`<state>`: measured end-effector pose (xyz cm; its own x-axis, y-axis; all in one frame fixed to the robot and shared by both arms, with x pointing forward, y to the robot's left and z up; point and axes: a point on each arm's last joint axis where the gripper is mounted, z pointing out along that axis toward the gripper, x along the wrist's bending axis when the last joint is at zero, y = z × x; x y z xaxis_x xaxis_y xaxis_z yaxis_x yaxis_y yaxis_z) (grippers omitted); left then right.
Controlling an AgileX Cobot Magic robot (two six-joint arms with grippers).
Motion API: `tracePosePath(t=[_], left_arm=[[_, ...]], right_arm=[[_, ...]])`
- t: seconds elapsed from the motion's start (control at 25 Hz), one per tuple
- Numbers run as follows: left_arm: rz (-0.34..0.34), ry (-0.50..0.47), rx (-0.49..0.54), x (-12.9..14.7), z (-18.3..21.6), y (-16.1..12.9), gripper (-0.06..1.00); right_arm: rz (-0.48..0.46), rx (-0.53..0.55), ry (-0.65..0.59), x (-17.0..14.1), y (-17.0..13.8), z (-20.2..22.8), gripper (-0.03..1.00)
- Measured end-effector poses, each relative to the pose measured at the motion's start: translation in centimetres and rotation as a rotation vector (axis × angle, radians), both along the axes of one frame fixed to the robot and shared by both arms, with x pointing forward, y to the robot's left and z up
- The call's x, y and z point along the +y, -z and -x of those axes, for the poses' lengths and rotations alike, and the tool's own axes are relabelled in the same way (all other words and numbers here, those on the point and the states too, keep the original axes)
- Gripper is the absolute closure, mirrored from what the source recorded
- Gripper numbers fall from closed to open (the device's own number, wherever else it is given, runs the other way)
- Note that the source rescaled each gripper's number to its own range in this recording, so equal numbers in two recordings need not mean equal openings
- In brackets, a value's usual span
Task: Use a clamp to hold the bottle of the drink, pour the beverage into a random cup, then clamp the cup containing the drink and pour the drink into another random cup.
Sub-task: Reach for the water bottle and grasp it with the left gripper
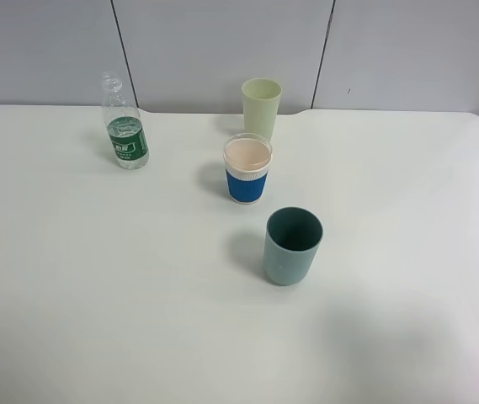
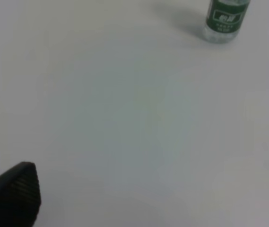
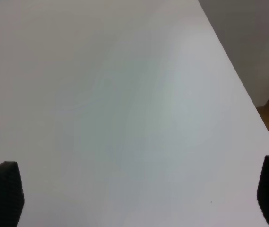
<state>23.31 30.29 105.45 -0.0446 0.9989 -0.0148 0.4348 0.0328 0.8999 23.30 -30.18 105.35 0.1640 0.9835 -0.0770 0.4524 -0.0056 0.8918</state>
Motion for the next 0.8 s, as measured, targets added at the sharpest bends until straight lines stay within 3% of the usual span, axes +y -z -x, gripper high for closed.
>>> tracePosePath(t=[0.8], left_arm=[[0.0,0.0,0.001,0.0,0.0,0.01,-0.06]], right_arm=[[0.0,0.0,0.0,0.0,0.0,0.0,-0.02]])
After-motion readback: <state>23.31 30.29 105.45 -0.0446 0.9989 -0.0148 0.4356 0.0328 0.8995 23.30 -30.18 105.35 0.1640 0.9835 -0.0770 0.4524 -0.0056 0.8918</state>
